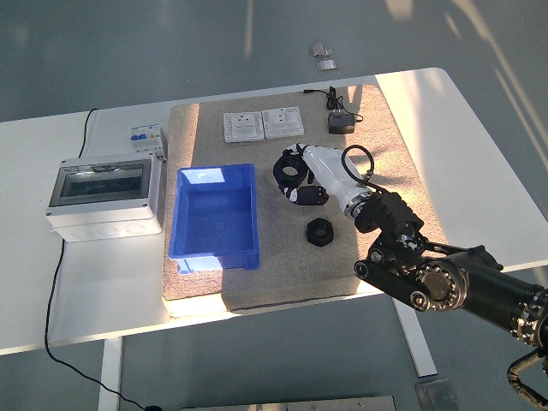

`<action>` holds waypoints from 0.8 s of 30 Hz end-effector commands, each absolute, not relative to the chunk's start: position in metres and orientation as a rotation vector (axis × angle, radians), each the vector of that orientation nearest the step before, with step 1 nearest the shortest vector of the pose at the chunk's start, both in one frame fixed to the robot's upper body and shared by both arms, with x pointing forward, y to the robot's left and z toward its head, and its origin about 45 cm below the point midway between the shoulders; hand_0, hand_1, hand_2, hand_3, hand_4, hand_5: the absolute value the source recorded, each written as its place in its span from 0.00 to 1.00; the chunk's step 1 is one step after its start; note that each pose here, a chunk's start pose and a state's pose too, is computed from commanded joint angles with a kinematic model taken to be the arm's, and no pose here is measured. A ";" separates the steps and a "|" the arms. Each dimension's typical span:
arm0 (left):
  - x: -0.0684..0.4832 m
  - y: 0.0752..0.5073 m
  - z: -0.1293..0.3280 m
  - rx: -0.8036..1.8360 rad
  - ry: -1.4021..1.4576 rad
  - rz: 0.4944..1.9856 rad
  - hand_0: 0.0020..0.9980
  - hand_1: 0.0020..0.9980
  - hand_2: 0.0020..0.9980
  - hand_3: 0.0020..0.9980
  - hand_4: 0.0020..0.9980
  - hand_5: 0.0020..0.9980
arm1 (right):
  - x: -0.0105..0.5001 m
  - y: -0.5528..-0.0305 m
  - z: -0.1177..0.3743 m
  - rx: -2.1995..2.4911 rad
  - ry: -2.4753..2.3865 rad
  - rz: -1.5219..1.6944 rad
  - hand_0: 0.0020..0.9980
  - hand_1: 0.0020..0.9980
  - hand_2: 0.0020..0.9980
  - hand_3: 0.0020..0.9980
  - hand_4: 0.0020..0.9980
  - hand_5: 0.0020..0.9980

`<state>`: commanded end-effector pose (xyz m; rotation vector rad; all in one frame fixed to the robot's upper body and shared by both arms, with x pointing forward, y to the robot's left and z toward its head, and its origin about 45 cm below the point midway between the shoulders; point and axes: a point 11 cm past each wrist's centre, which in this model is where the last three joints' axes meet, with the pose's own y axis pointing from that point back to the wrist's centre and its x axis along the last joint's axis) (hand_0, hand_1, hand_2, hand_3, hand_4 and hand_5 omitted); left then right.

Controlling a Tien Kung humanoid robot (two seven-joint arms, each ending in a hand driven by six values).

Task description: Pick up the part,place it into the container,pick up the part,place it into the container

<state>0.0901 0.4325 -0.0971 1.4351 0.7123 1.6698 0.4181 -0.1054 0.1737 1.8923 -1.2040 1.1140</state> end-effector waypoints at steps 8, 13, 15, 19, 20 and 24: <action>0.088 0.432 -0.098 1.431 0.715 1.668 0.66 0.63 0.57 0.54 0.50 0.51 | 0.401 -0.081 0.210 2.014 -1.287 1.231 0.70 0.36 0.43 0.64 0.40 0.06; 0.089 0.432 -0.097 1.427 0.713 1.675 0.66 0.63 0.57 0.54 0.50 0.51 | 0.381 -0.058 0.222 2.125 -1.275 1.289 0.70 0.36 0.43 0.63 0.39 0.06; 0.090 0.432 -0.097 1.425 0.712 1.677 0.66 0.63 0.57 0.54 0.49 0.52 | 0.374 -0.050 0.218 2.159 -1.228 1.294 0.70 0.36 0.42 0.62 0.34 0.04; 0.091 0.433 -0.097 1.424 0.711 1.679 0.66 0.63 0.57 0.54 0.49 0.52 | 0.365 -0.041 0.210 2.190 -1.140 1.295 0.70 0.36 0.42 0.62 0.34 0.04; 0.091 0.433 -0.097 1.424 0.711 1.679 0.66 0.63 0.57 0.54 0.49 0.52 | 0.364 -0.040 0.209 2.192 -1.124 1.296 0.70 0.36 0.42 0.62 0.34 0.04; 0.092 0.432 -0.097 1.423 0.710 1.679 0.66 0.63 0.57 0.54 0.50 0.53 | 0.363 -0.038 0.205 2.186 -1.091 1.303 0.71 0.36 0.41 0.61 0.33 0.02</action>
